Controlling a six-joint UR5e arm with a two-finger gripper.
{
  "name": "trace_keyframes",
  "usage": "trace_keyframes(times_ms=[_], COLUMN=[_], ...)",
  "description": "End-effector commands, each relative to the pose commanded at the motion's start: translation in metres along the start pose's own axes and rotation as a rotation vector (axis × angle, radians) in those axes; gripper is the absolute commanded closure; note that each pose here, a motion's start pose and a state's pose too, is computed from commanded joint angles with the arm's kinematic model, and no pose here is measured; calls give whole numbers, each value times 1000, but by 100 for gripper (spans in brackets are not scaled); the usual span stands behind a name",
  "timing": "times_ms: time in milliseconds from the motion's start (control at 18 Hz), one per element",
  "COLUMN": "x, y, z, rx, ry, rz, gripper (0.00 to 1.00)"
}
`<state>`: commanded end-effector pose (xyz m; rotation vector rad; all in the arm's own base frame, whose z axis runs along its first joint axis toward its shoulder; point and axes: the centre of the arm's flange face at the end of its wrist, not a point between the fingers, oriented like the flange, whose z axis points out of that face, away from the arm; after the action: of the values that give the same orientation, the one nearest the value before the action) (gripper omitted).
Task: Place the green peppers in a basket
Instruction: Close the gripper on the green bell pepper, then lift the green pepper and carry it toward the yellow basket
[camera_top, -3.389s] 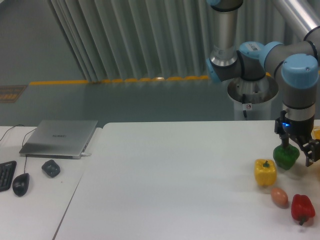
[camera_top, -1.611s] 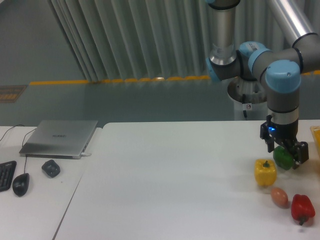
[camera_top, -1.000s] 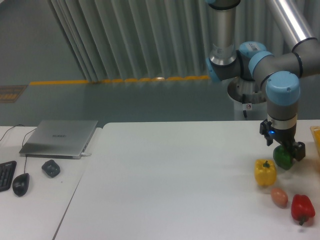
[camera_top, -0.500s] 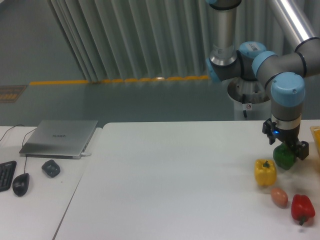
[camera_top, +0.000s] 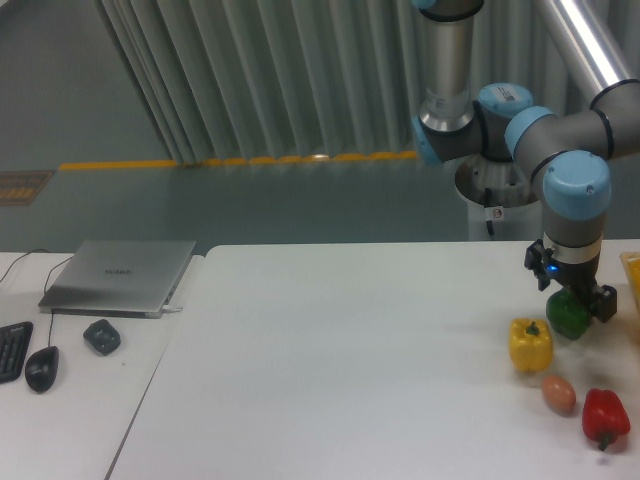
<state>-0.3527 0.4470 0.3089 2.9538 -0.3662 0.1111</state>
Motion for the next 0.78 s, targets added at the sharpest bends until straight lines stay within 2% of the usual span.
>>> trace_keyframes(times_ms=[333, 444, 556, 722, 778], x=[-1, -1, 0, 0, -1], y=[1, 1, 2, 2, 2], z=[1, 1, 0, -1, -4], rx=[-2, -4, -9, -14, -12], ry=[1, 5, 16, 24, 20], rz=[0, 1, 2, 4, 4], gripper=[1, 25, 41, 55, 55])
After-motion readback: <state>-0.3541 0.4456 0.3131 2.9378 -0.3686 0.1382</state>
